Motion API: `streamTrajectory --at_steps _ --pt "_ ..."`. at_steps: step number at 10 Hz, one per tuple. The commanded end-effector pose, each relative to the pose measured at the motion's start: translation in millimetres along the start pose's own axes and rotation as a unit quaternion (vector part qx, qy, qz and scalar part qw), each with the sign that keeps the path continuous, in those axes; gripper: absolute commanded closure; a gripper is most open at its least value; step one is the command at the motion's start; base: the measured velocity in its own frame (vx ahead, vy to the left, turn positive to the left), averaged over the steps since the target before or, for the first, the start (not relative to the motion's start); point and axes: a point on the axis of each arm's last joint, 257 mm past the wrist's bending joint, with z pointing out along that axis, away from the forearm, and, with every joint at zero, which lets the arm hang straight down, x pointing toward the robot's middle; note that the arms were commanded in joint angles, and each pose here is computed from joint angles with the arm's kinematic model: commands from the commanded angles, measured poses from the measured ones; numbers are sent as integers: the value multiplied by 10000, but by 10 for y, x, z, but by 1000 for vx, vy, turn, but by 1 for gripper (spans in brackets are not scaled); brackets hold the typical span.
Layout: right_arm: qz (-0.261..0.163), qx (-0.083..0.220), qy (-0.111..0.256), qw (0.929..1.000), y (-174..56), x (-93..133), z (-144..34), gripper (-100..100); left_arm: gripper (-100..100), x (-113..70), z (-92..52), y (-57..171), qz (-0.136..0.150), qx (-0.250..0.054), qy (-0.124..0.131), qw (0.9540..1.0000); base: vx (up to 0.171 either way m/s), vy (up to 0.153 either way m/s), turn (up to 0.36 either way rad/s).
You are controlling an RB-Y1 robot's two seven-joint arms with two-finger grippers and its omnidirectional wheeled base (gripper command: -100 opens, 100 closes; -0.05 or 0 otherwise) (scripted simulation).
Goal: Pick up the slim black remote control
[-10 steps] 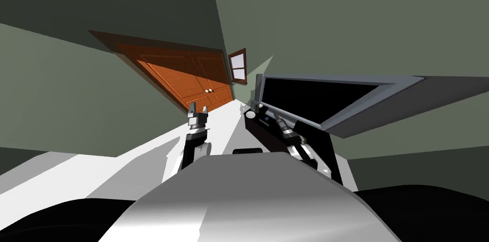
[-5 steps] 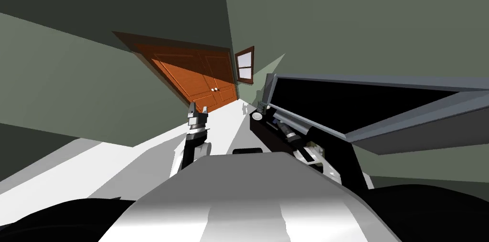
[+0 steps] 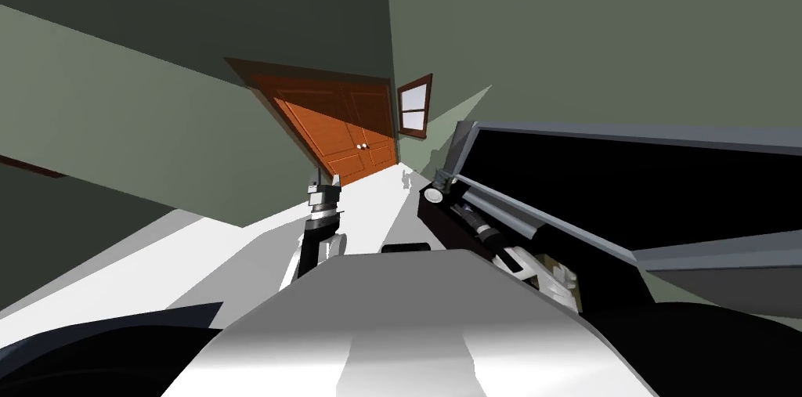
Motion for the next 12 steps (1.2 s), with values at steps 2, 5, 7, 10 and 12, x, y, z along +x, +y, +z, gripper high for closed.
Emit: streamTrajectory --at_steps 2,5,7,10,12 --pt "-500 465 591 9959 -489 306 -193 -100 0 0 0 0 -1 0 0 10000 112 108 254" --pt "-729 772 967 9896 -825 527 -378 -100 0 0 0 0 0 0 0 10000 113 63 106" --pt "-1126 1091 1520 9759 -1214 789 -678 -100 0 0 0 0 0 0 0 10000 133 35 228" --pt "-1304 1366 1912 9632 -1520 994 -954 -100 0 0 0 0 1 0 0 10000 116 15 138" --pt "-1462 1532 2228 9516 -1718 1142 -1183 -100 0 0 0 0 1 0 0 10000 82 -12 132"
